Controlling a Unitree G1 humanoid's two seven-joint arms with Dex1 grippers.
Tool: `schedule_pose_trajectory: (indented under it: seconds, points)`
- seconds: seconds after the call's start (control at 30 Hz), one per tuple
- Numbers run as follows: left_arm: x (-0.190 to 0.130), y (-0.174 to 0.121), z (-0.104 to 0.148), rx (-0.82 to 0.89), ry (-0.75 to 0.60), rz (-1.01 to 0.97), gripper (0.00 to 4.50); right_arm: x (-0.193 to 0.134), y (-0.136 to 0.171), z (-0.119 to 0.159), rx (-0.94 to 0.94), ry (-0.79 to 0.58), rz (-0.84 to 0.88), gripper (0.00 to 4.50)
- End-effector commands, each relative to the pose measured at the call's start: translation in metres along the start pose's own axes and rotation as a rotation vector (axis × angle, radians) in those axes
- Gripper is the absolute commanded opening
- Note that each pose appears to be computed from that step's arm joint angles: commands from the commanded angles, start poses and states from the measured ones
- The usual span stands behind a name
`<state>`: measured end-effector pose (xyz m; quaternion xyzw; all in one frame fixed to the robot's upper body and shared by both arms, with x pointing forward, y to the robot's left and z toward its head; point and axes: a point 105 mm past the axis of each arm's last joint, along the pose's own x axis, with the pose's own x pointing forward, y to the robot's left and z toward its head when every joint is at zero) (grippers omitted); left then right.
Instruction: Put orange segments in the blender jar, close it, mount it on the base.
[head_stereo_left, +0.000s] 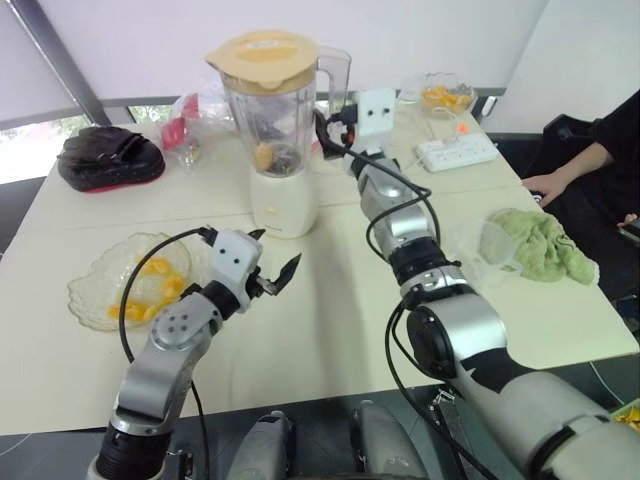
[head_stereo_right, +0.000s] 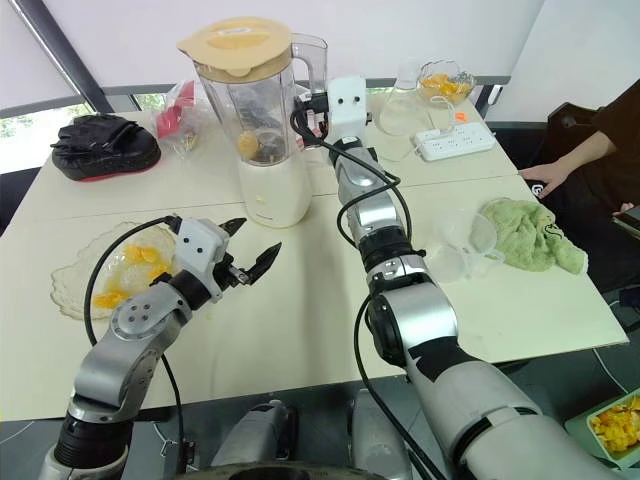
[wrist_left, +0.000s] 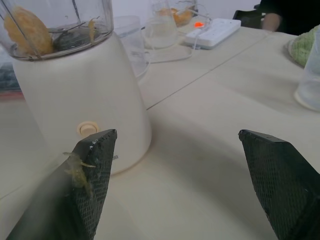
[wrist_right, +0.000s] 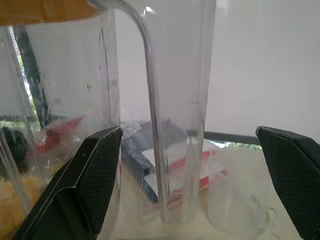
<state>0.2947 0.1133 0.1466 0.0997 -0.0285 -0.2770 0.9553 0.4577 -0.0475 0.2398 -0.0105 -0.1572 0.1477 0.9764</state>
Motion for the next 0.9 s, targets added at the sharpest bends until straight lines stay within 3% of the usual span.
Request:
schedule_pose_trajectory:
  seconds: [0.03,0.2,0.37,0.63,0.9]
  points:
    - [0.001,-0.001,0.013,0.020,-0.053,-0.004,4.12,-0.012,-0.004,0.012,-0.020,-0.052,0.021,4.44]
    - [-0.001,0.000,0.018,-0.008,-0.075,0.003,4.12,-0.040,-0.005,0.006,0.016,-0.036,0.080,4.44]
    - [-0.004,0.007,0.030,-0.019,-0.090,0.001,4.12,-0.080,0.009,0.026,-0.040,-0.070,0.325,4.44]
    - [-0.017,0.027,0.042,-0.010,-0.094,0.057,4.12,-0.133,0.005,0.045,-0.164,-0.027,0.606,4.44]
    - [-0.034,0.039,0.050,-0.009,-0.088,0.086,4.12,-0.164,-0.014,0.054,-0.196,0.064,0.695,4.44]
